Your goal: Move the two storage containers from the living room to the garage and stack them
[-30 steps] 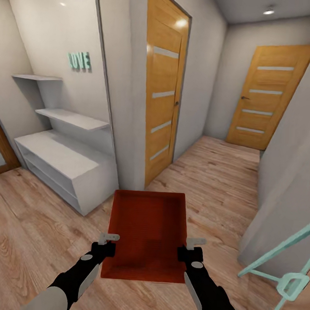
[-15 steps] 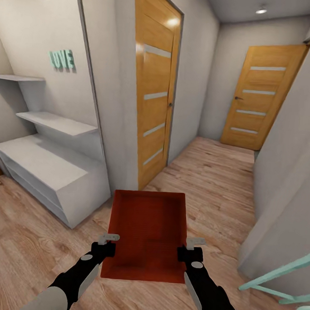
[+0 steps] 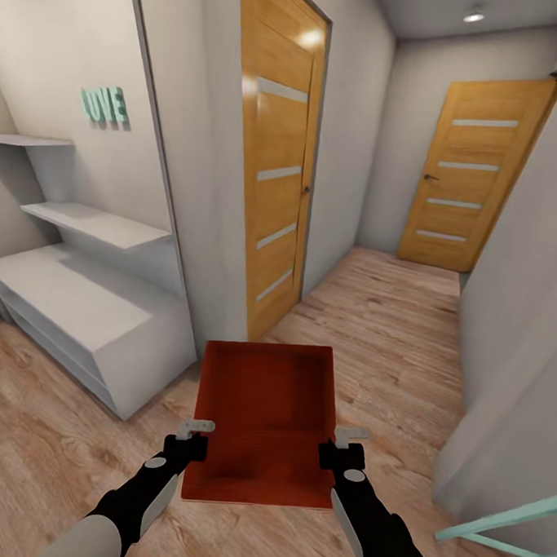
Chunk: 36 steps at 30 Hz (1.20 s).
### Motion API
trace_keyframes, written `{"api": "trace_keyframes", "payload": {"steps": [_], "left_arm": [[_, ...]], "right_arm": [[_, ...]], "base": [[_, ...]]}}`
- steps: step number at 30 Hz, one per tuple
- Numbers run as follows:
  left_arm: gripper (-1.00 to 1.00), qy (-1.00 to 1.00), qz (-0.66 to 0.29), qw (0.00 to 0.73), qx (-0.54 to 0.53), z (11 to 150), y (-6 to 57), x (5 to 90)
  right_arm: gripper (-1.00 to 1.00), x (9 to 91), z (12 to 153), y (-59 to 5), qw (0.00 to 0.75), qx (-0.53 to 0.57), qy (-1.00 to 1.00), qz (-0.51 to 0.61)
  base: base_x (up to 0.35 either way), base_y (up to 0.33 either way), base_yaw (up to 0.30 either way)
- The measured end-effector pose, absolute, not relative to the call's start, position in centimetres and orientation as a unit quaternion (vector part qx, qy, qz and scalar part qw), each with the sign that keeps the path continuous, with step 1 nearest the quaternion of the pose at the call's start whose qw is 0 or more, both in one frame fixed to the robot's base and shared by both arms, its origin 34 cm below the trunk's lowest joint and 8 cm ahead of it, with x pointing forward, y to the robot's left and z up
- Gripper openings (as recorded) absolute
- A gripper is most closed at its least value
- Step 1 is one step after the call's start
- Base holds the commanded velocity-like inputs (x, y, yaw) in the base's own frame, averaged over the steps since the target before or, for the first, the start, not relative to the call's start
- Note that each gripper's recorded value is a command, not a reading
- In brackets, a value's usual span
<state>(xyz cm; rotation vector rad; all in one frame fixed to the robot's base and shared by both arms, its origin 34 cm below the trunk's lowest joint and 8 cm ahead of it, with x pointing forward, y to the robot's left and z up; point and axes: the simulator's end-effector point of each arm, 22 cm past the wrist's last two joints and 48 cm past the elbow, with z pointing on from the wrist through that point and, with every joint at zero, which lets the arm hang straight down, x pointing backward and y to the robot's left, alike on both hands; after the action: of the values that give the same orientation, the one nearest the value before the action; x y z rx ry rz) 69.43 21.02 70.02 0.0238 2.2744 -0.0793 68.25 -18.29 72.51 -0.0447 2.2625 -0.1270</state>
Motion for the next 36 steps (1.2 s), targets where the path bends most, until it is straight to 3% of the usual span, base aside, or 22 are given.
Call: {"api": "trace_keyframes", "payload": {"steps": [22, 36], "left_arm": [[-1.00, 0.906, -0.032, 0.421, 0.009, 70.22, 21.03, 69.51], [-1.00, 0.906, -0.032, 0.421, 0.009, 70.20, 21.03, 69.50]], "right_arm": [[-1.00, 68.33, 72.72, -18.33, 0.426, -0.018, 0.903, -0.051], [-1.00, 68.34, 72.70, -18.44, 0.425, -0.018, 0.904, -0.050]], "base": [[0.328, 0.000, -0.068], [0.333, 0.000, -0.253]]}}
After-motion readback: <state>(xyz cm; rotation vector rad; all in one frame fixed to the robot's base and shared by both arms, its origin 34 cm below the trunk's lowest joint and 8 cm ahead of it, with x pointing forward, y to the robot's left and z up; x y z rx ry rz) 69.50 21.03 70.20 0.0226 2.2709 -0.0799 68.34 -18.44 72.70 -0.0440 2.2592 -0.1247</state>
